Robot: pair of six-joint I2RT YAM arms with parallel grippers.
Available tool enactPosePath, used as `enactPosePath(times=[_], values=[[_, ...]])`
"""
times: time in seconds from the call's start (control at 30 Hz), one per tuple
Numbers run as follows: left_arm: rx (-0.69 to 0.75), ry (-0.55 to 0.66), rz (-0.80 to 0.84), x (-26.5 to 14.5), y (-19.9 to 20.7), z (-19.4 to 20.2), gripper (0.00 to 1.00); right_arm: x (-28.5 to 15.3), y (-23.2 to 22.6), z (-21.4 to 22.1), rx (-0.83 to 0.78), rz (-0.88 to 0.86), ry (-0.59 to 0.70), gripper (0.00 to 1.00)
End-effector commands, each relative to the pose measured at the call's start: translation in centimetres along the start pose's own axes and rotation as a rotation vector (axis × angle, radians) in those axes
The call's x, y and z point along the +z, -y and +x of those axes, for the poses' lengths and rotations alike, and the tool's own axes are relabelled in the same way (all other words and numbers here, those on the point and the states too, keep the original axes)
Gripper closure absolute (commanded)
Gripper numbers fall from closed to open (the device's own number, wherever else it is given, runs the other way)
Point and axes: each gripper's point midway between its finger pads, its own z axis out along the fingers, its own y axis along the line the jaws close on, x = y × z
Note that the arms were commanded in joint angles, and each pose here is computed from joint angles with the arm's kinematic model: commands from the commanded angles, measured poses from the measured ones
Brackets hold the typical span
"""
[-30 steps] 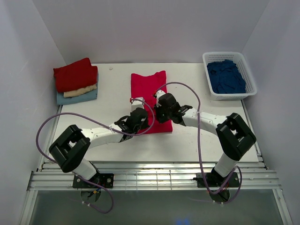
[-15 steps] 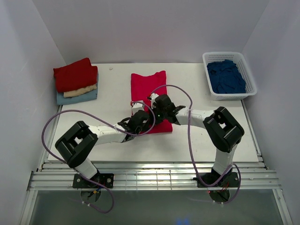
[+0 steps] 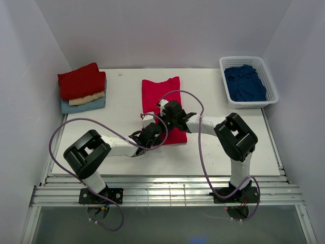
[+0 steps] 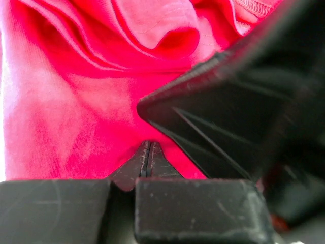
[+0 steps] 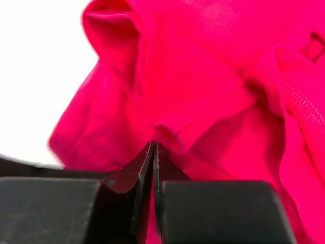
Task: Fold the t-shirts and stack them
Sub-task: Fold the tshirt
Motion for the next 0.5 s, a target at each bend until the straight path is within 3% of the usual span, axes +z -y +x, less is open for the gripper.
enactPosePath(times=[0.0,0.23,0.47], values=[[0.014,-0.059,-0.054,-1.0,-2.4,2.4,1.0,1.1,0.8,-1.2,-0.025,0.028,0.026,0.92],[-0.008,-0.06,-0.073,-3.5,-3.6,2.7,1.0,1.9,2.5,-0.4,-0.024,0.086,-0.003,0.92],[-0.014,-0.087,-0.134,-6.0,-6.2,4.3,1.0,2.3,3.4,-2.6,-0.049,0.13,0.019,0.92]])
